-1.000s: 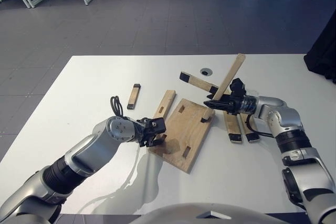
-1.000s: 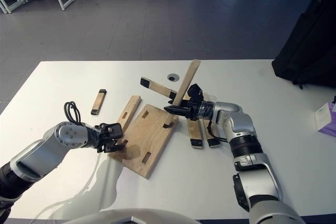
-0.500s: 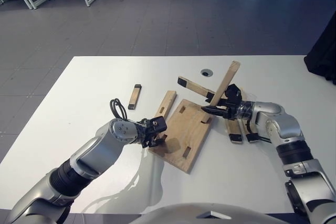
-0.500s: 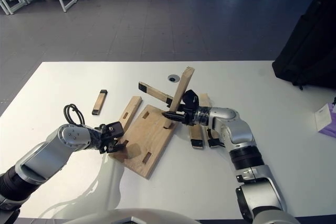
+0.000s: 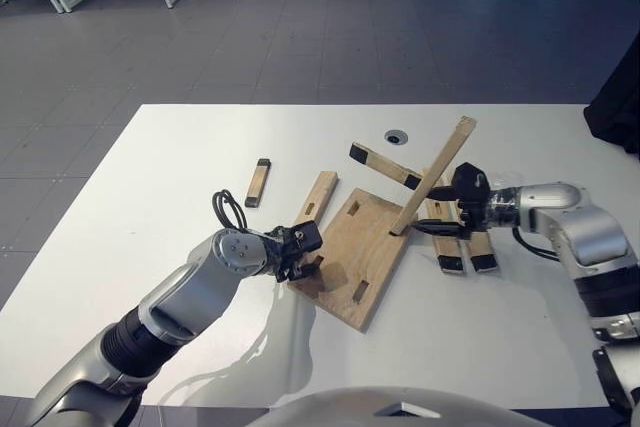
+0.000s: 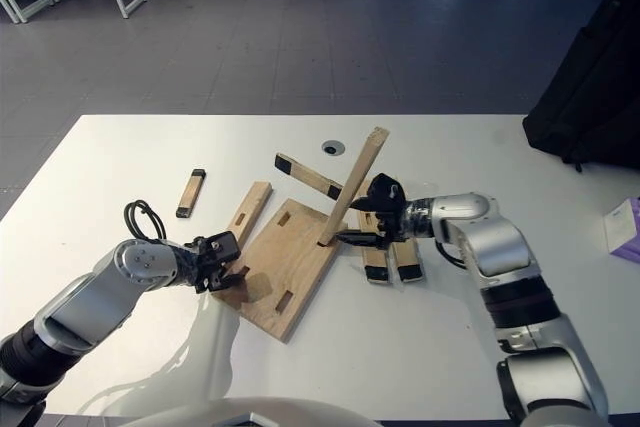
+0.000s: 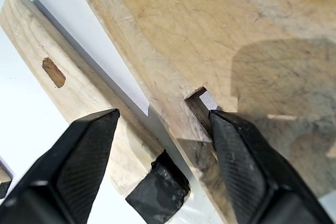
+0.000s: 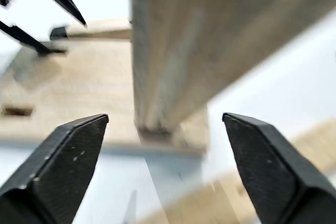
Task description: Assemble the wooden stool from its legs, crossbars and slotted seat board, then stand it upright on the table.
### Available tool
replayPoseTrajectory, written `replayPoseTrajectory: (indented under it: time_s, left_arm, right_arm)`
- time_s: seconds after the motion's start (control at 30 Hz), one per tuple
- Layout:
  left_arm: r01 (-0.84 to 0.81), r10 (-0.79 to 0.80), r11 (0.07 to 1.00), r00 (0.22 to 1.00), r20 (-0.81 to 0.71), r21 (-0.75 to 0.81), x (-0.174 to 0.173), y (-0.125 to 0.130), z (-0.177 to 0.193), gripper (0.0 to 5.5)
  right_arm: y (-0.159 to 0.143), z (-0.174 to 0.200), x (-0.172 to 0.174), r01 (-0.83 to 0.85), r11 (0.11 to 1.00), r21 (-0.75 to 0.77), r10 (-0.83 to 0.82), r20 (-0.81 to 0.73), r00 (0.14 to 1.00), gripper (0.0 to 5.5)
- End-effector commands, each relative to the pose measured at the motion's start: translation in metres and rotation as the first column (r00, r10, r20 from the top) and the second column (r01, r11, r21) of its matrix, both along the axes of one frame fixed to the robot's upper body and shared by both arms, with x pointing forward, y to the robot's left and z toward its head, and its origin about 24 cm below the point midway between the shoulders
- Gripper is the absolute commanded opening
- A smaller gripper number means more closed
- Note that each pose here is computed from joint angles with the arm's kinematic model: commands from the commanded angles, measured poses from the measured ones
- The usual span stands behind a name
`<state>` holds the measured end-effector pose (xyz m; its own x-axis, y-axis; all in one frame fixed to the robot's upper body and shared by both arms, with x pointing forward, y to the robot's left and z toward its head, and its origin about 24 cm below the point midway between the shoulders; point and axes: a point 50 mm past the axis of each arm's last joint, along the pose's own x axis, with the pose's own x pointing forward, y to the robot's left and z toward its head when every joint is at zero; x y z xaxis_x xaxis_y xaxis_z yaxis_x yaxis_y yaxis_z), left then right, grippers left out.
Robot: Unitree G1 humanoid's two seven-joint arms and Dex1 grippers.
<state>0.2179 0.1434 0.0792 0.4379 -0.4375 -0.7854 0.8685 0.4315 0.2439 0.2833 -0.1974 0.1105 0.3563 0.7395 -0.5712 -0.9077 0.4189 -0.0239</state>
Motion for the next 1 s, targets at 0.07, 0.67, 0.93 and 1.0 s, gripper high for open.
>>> replayPoseTrajectory:
  time_s: [0.07,0.67,0.93,1.0]
  left_arm:
    - [-0.049,0.049,0.999,0.994,-0.102,0.007,-0.016,0.002,-0.019,3.17]
    - [-0.08,0.08,0.997,0.99,-0.115,0.001,-0.022,0.0,-0.023,3.17]
    - [-0.098,0.097,0.995,0.989,-0.112,-0.008,-0.019,-0.003,-0.026,3.17]
    - [-0.103,0.101,0.995,0.988,-0.117,-0.012,-0.021,-0.005,-0.028,3.17]
  right_arm:
    - [-0.038,0.005,-0.01,0.031,0.98,-0.196,-0.028,0.017,0.999,4.99]
    - [0.038,0.172,0.023,0.421,0.314,0.851,-0.782,-0.019,0.623,4.35]
    - [0.095,0.048,-0.003,0.652,0.492,0.577,-0.649,-0.256,0.717,4.35]
    - [0.084,0.059,0.006,0.65,0.463,0.603,-0.683,-0.225,0.695,4.35]
